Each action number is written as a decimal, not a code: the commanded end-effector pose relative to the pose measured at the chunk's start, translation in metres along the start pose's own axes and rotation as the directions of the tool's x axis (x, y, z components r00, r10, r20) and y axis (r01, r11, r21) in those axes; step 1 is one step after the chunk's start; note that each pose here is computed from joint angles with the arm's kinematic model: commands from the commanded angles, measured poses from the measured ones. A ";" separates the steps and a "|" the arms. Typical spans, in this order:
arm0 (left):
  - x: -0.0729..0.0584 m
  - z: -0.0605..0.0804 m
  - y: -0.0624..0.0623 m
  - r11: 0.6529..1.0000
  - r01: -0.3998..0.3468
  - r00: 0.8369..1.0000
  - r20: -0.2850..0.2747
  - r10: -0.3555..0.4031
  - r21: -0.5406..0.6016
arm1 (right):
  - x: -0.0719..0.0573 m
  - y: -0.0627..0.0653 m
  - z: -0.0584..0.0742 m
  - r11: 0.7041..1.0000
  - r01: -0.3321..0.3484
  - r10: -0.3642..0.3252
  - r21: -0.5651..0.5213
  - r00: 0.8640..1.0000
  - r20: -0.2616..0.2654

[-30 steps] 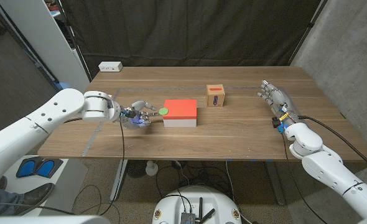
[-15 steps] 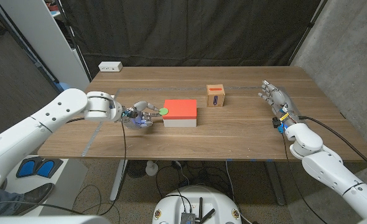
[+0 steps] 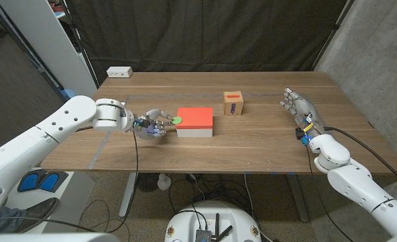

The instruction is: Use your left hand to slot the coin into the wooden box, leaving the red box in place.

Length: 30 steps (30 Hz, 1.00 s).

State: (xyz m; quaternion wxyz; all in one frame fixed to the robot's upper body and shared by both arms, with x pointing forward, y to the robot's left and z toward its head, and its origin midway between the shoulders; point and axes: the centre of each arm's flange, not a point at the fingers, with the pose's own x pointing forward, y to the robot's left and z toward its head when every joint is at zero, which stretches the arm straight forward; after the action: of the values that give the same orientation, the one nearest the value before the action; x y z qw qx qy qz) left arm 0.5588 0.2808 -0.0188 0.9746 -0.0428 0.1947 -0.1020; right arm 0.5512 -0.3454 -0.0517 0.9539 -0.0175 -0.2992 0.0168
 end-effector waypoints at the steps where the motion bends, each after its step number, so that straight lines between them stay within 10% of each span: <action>1: 0.000 0.004 -0.006 0.999 -0.030 1.000 -0.003 0.030 0.034 | -0.002 -0.004 -0.004 1.000 0.007 -0.007 0.009 1.000 -0.003; 30: 0.000 0.006 -0.019 0.998 -0.041 0.999 -0.017 0.042 0.053 | -0.006 -0.010 -0.015 0.999 0.031 -0.030 0.039 1.000 -0.006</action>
State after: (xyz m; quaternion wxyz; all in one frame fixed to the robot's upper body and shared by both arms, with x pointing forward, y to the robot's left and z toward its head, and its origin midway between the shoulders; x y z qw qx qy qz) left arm 0.5582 0.2679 -0.0119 0.9760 -0.0154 0.1984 -0.0886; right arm 0.5539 -0.3529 -0.0616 0.9545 -0.0018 -0.2981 0.0105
